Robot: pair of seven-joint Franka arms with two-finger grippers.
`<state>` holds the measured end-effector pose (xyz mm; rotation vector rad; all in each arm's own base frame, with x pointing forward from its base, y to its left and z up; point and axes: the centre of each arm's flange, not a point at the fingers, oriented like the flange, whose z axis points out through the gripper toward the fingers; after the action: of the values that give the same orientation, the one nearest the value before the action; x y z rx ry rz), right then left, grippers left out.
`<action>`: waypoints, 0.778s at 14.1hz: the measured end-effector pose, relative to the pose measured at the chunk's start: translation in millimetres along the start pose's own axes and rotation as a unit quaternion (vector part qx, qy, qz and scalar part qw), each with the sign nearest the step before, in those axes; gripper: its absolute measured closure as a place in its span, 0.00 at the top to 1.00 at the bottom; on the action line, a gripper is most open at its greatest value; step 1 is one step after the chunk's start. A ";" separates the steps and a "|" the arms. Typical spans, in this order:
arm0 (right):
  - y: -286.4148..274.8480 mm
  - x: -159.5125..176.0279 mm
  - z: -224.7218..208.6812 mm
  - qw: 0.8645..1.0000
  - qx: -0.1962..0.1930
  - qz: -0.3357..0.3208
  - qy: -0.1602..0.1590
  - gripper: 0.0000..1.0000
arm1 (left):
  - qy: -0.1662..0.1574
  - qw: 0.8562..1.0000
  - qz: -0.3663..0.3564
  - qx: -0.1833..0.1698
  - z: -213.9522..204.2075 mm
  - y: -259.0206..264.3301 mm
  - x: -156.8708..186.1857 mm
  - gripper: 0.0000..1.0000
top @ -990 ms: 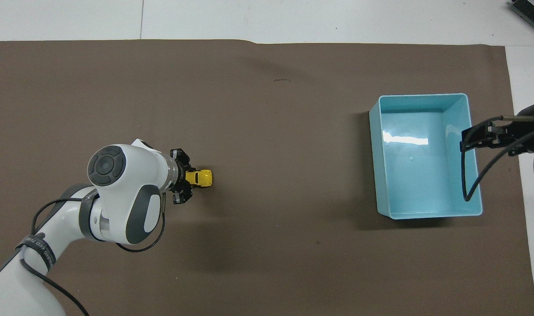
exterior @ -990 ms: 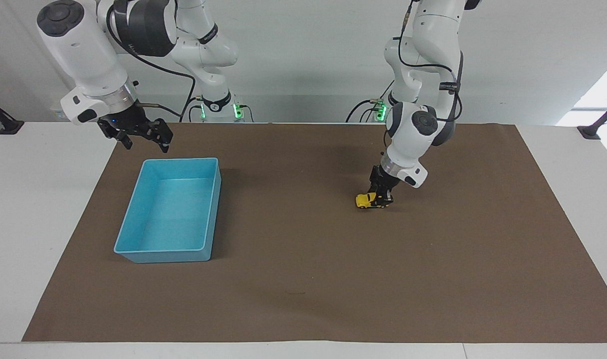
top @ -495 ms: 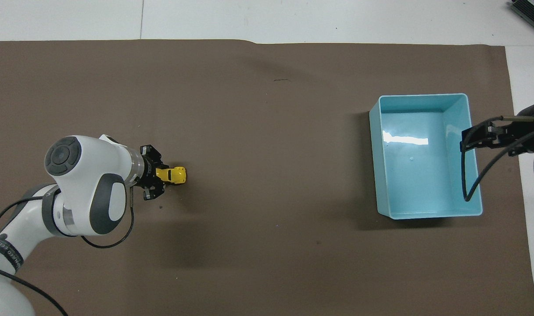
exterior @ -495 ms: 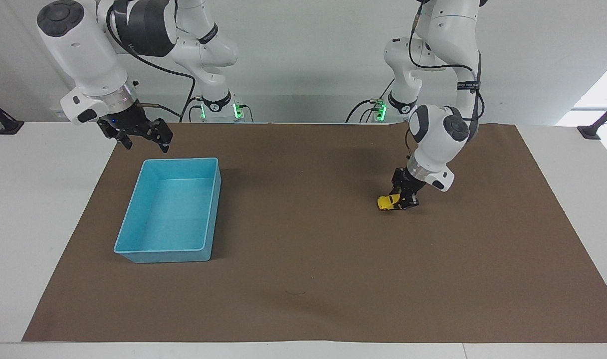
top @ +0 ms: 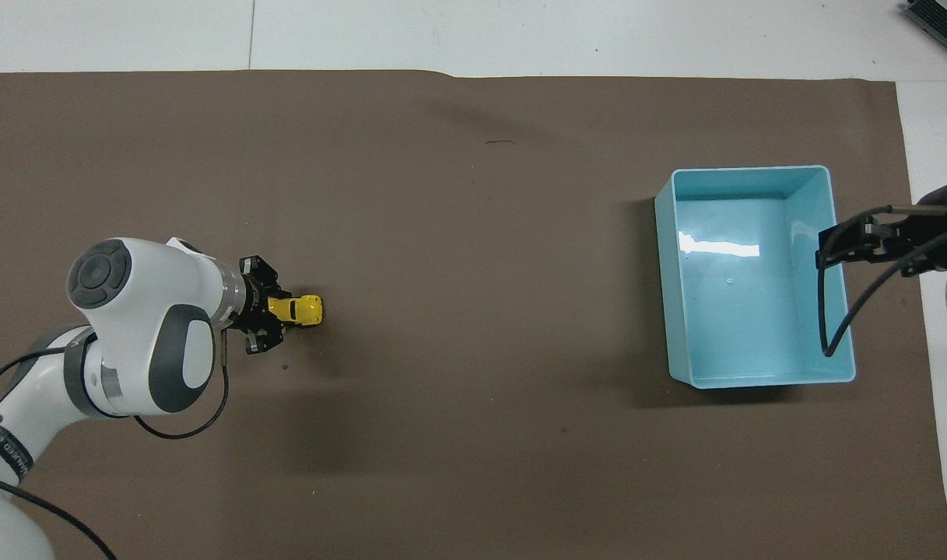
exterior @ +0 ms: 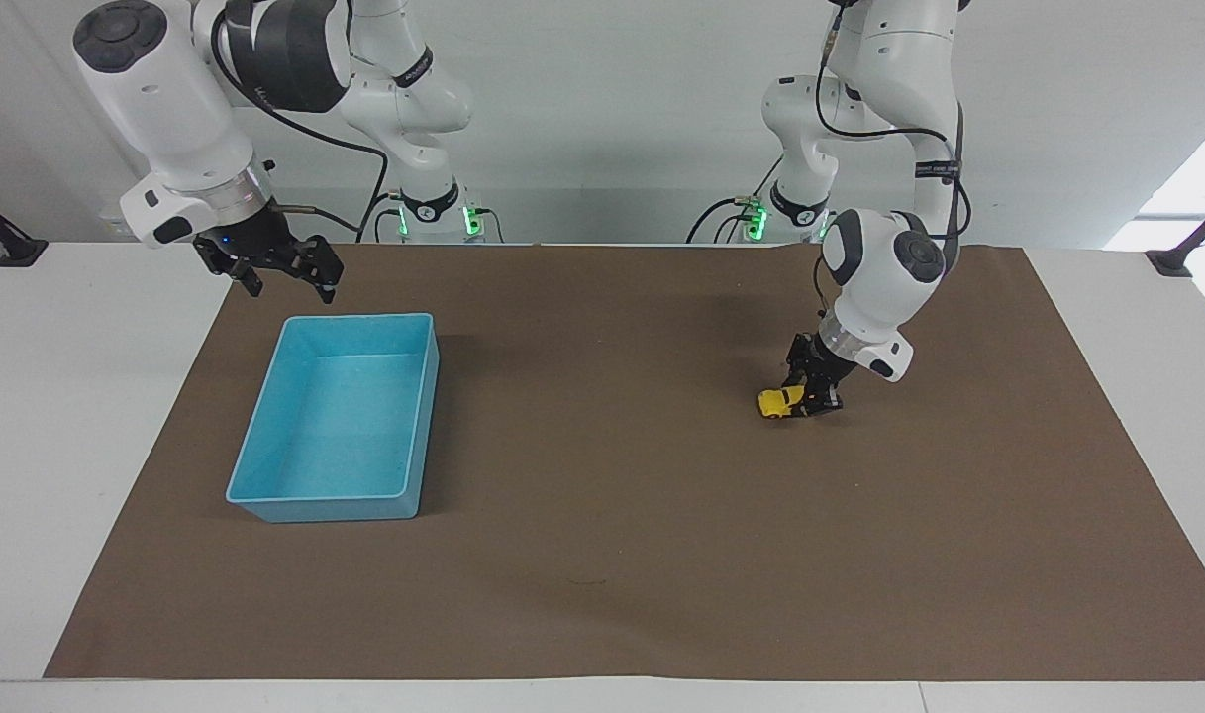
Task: Wind up and store yellow beetle car
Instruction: 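Release the car from the left gripper so it rolls toward the bin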
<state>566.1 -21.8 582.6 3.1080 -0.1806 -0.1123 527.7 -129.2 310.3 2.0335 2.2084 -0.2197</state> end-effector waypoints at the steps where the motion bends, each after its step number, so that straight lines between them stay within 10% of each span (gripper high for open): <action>1: 0.0 0.0 0.0 1.000 0.000 0.000 0.000 1.00 | -0.001 1.000 -0.001 -0.001 -3.4 4.4 0.7 0.54; 5: 0.0 0.0 0.0 1.000 0.000 0.000 0.000 1.00 | -0.013 1.000 0.003 0.019 -52.8 32.4 -11.6 1.00; 11: 0.0 0.0 0.0 1.000 0.000 0.000 0.000 1.00 | -0.019 1.000 0.002 0.010 -79.2 46.2 -11.4 1.00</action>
<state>566.1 -21.8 582.6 3.1080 -0.1806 -0.1124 574.9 -121.2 389.3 2.0264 2.1888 -0.2784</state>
